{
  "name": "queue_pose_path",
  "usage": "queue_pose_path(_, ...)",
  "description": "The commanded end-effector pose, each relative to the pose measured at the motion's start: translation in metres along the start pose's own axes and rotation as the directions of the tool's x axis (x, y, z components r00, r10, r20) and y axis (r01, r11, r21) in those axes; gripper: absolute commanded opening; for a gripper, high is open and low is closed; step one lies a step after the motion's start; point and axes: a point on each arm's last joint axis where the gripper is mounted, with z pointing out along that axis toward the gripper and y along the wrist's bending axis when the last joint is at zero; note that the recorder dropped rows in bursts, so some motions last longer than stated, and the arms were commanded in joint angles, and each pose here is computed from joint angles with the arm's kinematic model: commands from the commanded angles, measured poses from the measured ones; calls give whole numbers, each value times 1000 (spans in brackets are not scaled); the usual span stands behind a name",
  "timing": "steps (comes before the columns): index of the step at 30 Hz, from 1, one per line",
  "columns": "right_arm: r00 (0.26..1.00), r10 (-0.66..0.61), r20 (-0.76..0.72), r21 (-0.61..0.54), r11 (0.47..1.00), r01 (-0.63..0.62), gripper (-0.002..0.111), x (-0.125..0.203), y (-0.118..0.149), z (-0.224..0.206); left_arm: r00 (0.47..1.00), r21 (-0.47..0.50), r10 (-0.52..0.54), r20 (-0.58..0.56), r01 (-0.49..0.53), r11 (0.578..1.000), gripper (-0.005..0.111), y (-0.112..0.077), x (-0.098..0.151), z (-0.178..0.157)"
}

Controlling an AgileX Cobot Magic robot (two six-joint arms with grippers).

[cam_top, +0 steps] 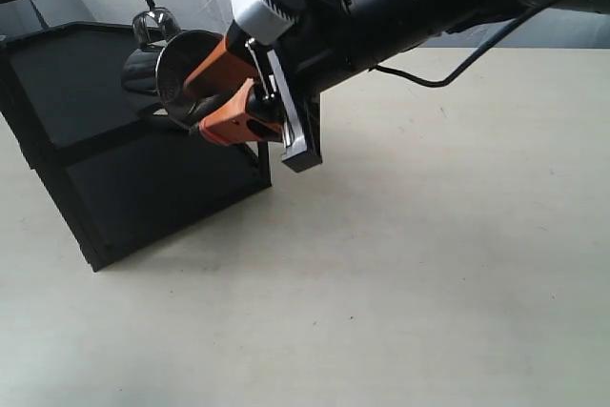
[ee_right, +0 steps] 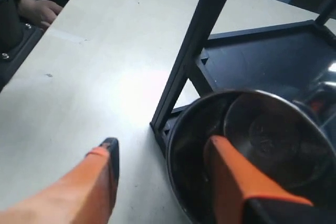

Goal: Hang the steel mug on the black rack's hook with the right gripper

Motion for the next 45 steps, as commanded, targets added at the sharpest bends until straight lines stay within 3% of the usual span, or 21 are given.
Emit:
queue_pose_path(1,1000,-1,-20,21,1000,2,50,-8,3,-11,1000,0,6,15,-6,1000,2,0,-2,-1)
queue_pose_path(7,996,21,-90,32,999,-19,48,-14,9,-23,1000,0,6,15,-6,1000,2,0,-2,-1)
queue_pose_path(10,992,30,-121,72,997,-21,29,-21,12,-34,1000,0,6,15,-6,1000,2,0,-2,-1)
queue_pose_path(13,988,47,-145,130,991,-28,-2,-31,16,-47,1000,0,6,15,-6,1000,2,0,-2,-1)
queue_pose_path(16,976,156,-154,236,965,-117,0,-41,19,-64,1000,0,6,15,-6,1000,2,0,-2,-1)
queue_pose_path(18,965,243,-96,434,883,-179,0,-55,15,-85,1000,0,6,15,-6,1000,2,0,-2,-1)
queue_pose_path(19,944,328,-39,567,785,-249,0,-59,12,-102,1000,0,6,15,-6,1000,2,0,-2,-1)
queue_pose_path(20,921,388,24,620,717,-319,0,-60,10,-113,1000,0,6,15,-6,1000,2,0,-2,-1)
queue_pose_path(21,863,485,143,671,593,-445,0,-61,10,-131,1000,0,6,15,-6,1000,2,0,-2,-1)
queue_pose_path(22,824,530,201,678,532,-508,0,-60,10,-138,1000,0,6,15,-6,1000,2,0,-2,-1)
queue_pose_path(23,798,568,199,697,491,-523,0,-56,12,-149,1000,0,6,15,-6,1000,2,0,-2,-1)
queue_pose_path(25,779,618,110,729,483,-486,0,-46,18,-155,1000,0,6,15,-6,1000,2,0,-2,-1)
queue_pose_path(27,695,707,134,732,402,-550,0,-36,24,-154,1000,0,6,15,-6,1000,2,0,-2,-1)
queue_pose_path(28,616,764,192,702,332,-630,0,-34,26,-151,1000,0,6,15,-6,1000,2,0,-2,-1)
queue_pose_path(31,597,777,198,694,319,-646,0,-34,28,-150,1000,0,6,15,-6,1000,2,0,-2,-1)
queue_pose_path(39,645,749,150,737,350,-578,0,-34,30,-156,1000,0,6,15,-6,1000,2,0,-2,-1)
queue_pose_path(41,669,725,163,742,356,-568,0,-44,38,-165,1000,-1,11,15,-11,1000,2,0,-2,-1)
queue_pose_path(43,739,655,157,791,365,-491,0,-55,49,-183,1000,-2,16,15,-16,1000,2,0,-2,-1)
queue_pose_path(45,793,588,159,849,328,-414,0,-59,62,-204,1000,-2,16,15,-16,1000,2,0,-2,-1)
